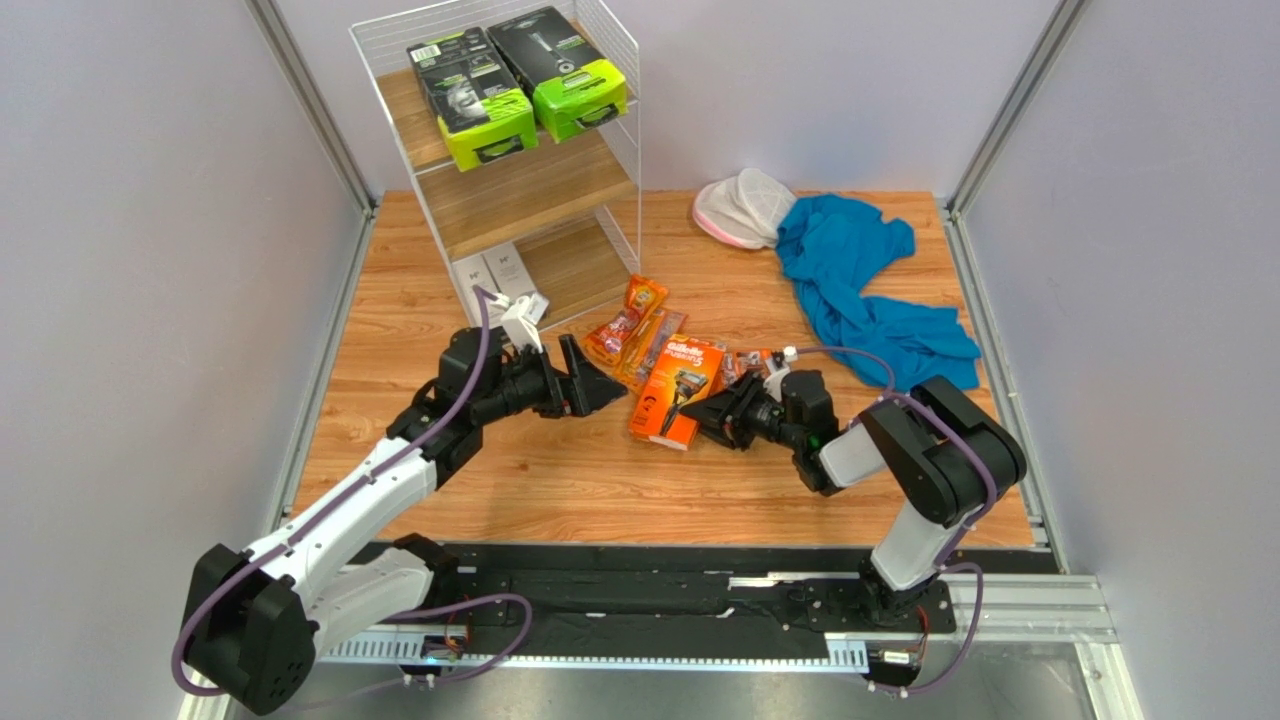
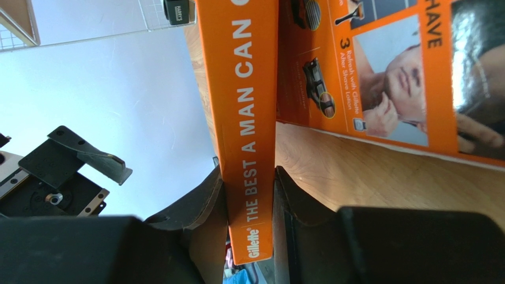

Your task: Place and organize the shaving razors onto the shelf

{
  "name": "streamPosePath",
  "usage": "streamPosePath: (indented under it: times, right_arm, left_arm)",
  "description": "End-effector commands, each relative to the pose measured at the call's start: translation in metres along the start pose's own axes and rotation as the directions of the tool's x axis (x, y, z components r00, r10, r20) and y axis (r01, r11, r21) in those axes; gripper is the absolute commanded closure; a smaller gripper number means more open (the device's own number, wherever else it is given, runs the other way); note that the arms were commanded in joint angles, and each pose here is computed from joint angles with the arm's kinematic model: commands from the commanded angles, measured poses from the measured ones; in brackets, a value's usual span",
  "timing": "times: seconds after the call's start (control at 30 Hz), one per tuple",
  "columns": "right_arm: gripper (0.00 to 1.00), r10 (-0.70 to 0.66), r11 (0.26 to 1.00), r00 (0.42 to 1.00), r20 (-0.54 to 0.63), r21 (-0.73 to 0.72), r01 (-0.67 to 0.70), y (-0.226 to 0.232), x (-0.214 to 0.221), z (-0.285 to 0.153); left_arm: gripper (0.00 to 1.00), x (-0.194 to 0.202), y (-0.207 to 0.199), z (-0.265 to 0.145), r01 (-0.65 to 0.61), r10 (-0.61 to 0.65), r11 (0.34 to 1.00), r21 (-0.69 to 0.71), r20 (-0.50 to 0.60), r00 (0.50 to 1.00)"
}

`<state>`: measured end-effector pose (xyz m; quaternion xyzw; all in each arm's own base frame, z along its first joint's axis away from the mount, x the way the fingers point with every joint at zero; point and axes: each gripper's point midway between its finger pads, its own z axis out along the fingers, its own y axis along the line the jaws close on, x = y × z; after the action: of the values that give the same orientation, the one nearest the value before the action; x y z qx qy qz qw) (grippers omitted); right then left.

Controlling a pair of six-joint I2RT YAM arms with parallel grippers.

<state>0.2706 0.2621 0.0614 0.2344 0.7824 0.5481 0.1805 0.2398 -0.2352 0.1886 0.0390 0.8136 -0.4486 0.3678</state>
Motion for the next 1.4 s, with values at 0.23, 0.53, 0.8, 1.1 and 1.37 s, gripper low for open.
streamPosePath:
  times: [0.23, 0.53, 0.8, 1.1, 1.37]
  right_arm:
    - [1.00, -0.135, 0.969, 0.985, -0.103, -0.221, 0.110, 0.066, 0.016, -0.012]
    - [1.00, -0.369, 0.915, 0.906, -0.207, -0.252, 0.315, 0.115, 0.039, -0.044]
    - [1.00, -0.493, 0.861, 0.806, -0.328, -0.318, 0.397, 0.139, 0.066, -0.075]
    - [1.00, -0.578, 0.811, 0.696, -0.426, -0.395, 0.431, 0.143, 0.092, -0.097]
    - [0.98, -0.641, 0.755, 0.653, -0.403, -0.486, 0.441, 0.165, 0.100, -0.105]
  left_arm:
    - [0.03, 0.000, -0.012, -0.002, -0.016, 0.018, 0.999, 0.042, -0.042, 0.999]
    - [0.03, 0.002, -0.019, 0.001, 0.031, -0.027, 0.996, 0.084, -0.054, 0.998]
    - [0.03, -0.011, -0.042, 0.001, 0.049, -0.049, 0.979, 0.200, -0.004, 0.999]
    - [0.05, -0.015, -0.052, 0.002, 0.056, -0.057, 0.967, 0.249, -0.003, 0.998]
    - [0.18, -0.009, -0.053, 0.004, 0.080, -0.076, 0.958, 0.275, -0.023, 0.997]
